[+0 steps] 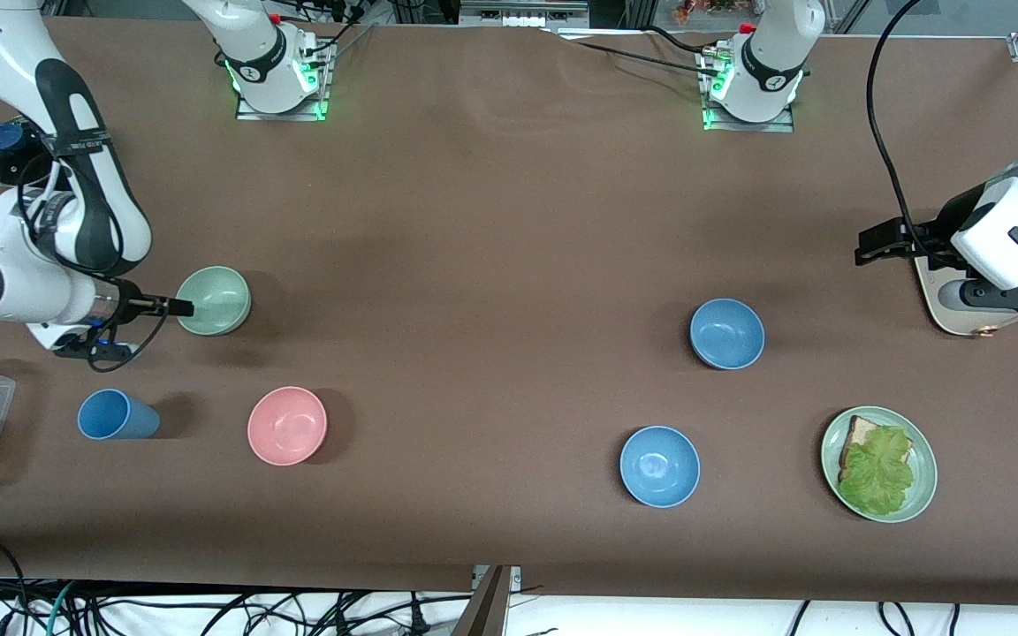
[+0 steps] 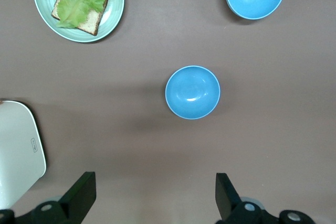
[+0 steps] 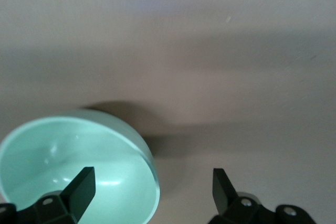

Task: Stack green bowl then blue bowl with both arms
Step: 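Reach the right gripper to the pale green bowl and grasp its rim, then carry the green bowl with the right gripper to the table's middle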

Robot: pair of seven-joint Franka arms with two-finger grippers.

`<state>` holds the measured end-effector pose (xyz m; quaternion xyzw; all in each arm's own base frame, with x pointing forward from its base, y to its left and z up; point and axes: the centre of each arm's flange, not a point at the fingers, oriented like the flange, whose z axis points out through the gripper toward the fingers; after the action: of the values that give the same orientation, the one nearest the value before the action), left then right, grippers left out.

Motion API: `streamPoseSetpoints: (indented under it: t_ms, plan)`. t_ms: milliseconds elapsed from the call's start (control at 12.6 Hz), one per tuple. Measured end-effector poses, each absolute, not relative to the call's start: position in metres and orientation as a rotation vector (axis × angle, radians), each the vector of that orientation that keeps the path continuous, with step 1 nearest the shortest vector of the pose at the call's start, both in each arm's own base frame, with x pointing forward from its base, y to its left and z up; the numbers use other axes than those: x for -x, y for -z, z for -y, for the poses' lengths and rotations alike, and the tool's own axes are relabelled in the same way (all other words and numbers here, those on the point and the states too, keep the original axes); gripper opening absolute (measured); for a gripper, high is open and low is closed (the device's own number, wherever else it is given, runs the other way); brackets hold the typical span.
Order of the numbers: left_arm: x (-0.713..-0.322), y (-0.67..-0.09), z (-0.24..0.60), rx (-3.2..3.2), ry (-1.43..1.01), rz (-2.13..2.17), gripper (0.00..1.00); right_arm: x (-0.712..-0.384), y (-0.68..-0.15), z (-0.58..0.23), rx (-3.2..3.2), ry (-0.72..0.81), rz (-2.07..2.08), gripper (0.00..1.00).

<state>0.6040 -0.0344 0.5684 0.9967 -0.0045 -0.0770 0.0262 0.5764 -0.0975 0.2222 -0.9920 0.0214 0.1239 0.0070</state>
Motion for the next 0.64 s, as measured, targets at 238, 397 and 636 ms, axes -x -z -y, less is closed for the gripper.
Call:
streamPoseSetpoints:
  t_ms: [238,397,636]
  plan:
    - [-0.604,-0.568,0.034,-3.080,0.238,0.014,1.00,-0.568,-0.212,0.099,3.087,-0.418,-0.034,0.64]
    - [-0.604,-0.568,0.034,-3.080,0.238,0.014,1.00,-0.565,-0.201,0.098,3.071,-0.444,-0.028,0.42]
    - [-0.604,-0.568,0.034,-3.080,0.238,0.014,1.00,-0.565,-0.202,0.096,3.053,-0.474,-0.020,0.05]
